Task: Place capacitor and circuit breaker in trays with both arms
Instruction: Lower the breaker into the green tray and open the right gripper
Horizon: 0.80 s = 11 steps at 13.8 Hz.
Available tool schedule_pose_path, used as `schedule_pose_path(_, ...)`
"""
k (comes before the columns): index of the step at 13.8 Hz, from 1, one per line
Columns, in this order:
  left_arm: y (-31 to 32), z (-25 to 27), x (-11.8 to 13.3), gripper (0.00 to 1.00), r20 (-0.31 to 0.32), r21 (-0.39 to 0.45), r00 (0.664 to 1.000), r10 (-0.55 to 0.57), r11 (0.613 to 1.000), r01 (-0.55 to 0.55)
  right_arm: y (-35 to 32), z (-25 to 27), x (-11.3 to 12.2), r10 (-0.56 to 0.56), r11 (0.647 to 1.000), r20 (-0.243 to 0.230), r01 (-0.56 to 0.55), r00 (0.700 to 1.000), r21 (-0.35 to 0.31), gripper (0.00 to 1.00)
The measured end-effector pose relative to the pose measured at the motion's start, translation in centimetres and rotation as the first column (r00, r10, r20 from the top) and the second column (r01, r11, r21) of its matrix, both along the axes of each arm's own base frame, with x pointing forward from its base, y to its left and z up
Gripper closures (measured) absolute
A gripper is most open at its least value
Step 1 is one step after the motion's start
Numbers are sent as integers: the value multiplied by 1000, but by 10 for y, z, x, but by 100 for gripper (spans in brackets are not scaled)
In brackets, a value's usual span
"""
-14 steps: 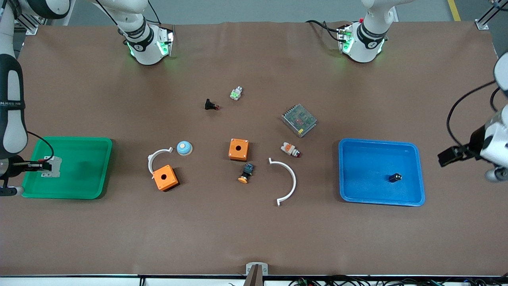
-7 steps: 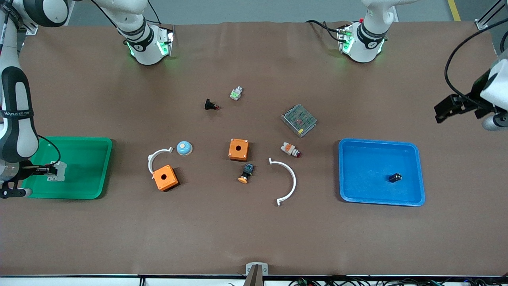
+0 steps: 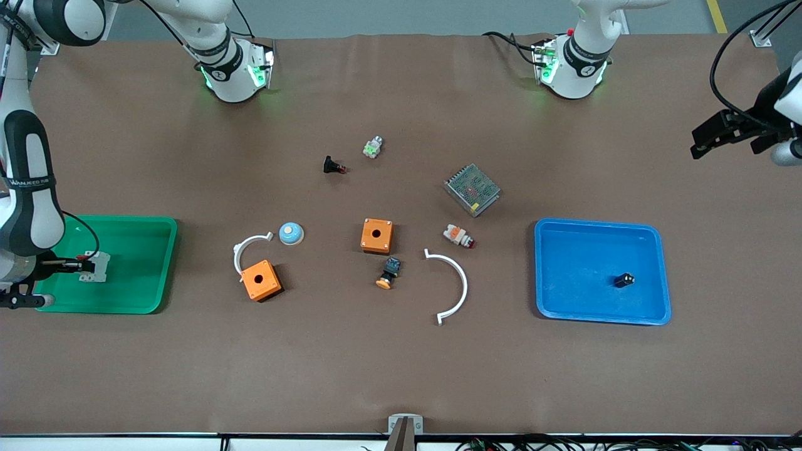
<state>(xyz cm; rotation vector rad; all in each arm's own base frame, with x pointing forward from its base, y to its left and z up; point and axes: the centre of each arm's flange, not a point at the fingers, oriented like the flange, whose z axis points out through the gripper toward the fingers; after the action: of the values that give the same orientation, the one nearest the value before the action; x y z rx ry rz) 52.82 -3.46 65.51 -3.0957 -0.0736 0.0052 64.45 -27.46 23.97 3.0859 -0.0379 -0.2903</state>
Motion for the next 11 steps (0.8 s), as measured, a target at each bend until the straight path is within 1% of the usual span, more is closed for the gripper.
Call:
schedule_pose_path(5, -11, 3, -24, 0, -2, 6, 1000, -21, 1000, 21, 0, -4, -1, -4, 1000, -4, 4, 1000, 4, 60)
schedule_pose_path(6, -12, 3, -26, 0, -2, 6, 1000, -23, 1000, 23, 0, -4, -1, -5, 1000, -4, 5, 1000, 4, 55)
schedule_pose_path(9, -18, -1, -27, 0, -4, -15, 999, -33, 999, 33, 0, 0, 0, -6, 1000, -1, 6, 1000, 2, 25)
schedule_pose_path(10, -18, -3, -27, 0, -7, -26, 999, -32, 999, 32, -1, 7, 0, -8, 1000, -7, 8, 1000, 3, 17)
schedule_pose_path(11, -18, -5, -26, 0, -9, -30, 999, -31, 999, 30, 0, 18, 1, -10, 1000, -14, 10, 1000, 5, 5)
